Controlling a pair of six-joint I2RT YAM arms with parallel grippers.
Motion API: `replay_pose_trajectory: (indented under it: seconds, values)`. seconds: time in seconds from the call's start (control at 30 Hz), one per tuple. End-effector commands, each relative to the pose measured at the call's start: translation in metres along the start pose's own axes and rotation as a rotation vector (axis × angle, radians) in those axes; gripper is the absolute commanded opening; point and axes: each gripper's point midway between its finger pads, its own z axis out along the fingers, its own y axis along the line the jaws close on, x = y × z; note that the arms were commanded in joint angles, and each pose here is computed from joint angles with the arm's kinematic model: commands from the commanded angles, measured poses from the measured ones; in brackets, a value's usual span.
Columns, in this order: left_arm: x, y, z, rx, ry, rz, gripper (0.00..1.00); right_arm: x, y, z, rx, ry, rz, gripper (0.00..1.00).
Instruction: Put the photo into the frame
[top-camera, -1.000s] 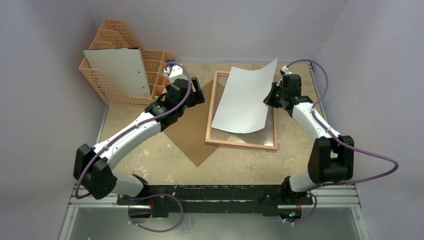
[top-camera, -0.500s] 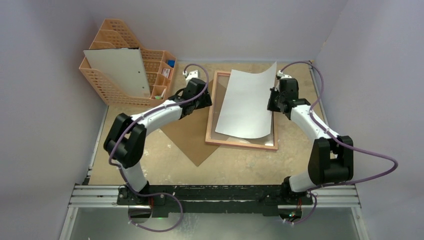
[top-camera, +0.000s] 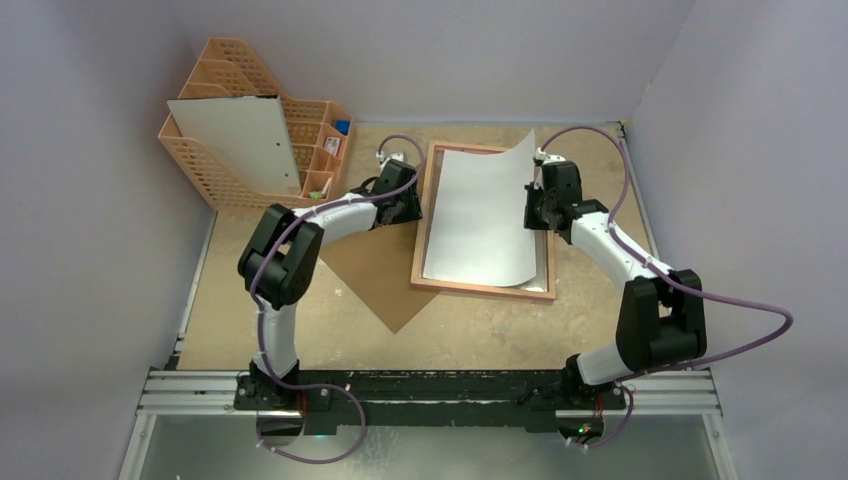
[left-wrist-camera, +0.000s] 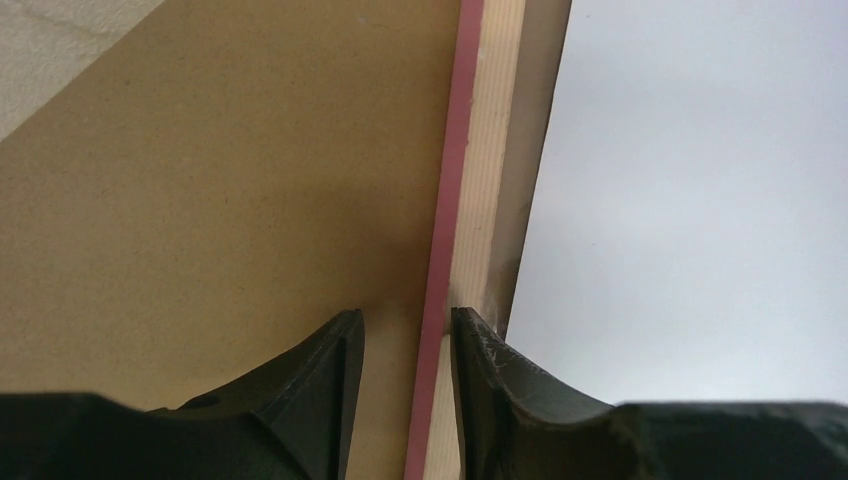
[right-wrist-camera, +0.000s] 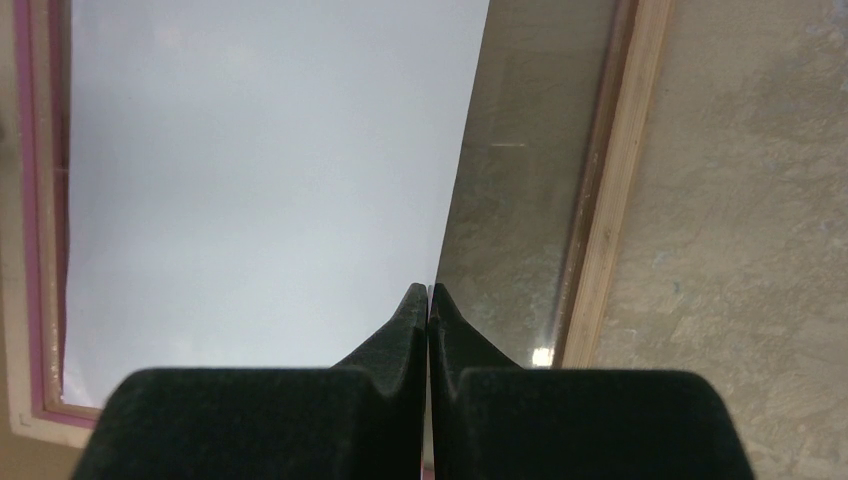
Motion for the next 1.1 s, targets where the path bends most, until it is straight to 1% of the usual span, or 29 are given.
replay_pose_trajectory:
  seconds: [0.0, 0.13, 0.3, 0.5, 0.6, 0.73, 0.83, 0.97, 1.07]
  values:
    - [-0.020, -0.016, 0.007, 0.074, -0.020, 0.010, 0.39, -0.006, -0.006, -0.010, 0.052, -0.026, -0.030, 0.00]
    - [-0.015, -0.015, 0.011, 0.088, 0.004, 0.003, 0.38, -0.017, 0.000, -0.004, 0.037, -0.045, -0.016, 0.00]
    - [-0.009, -0.016, 0.014, 0.105, 0.027, 0.000, 0.38, -0.031, 0.013, 0.006, -0.023, -0.057, -0.006, 0.00]
    - [-0.005, -0.019, 0.014, 0.125, 0.042, -0.007, 0.36, -0.029, 0.020, 0.017, -0.054, -0.044, -0.005, 0.00]
    - [-0.004, -0.020, 0.015, 0.130, 0.045, -0.010, 0.36, -0.026, 0.021, 0.021, -0.057, -0.034, 0.000, 0.02]
    - [-0.005, -0.020, 0.013, 0.132, 0.045, -0.014, 0.36, -0.024, 0.012, 0.022, -0.009, -0.035, 0.009, 0.09]
    - [-0.006, -0.021, 0.012, 0.134, 0.042, -0.015, 0.35, -0.024, 0.004, 0.023, 0.041, -0.030, 0.022, 0.18]
    - [-0.012, -0.021, 0.008, 0.132, 0.030, -0.018, 0.36, -0.022, -0.013, 0.021, 0.137, -0.028, 0.042, 0.40]
    - [-0.018, -0.019, 0.004, 0.127, 0.021, -0.020, 0.36, -0.022, -0.028, 0.016, 0.228, -0.044, 0.064, 0.52]
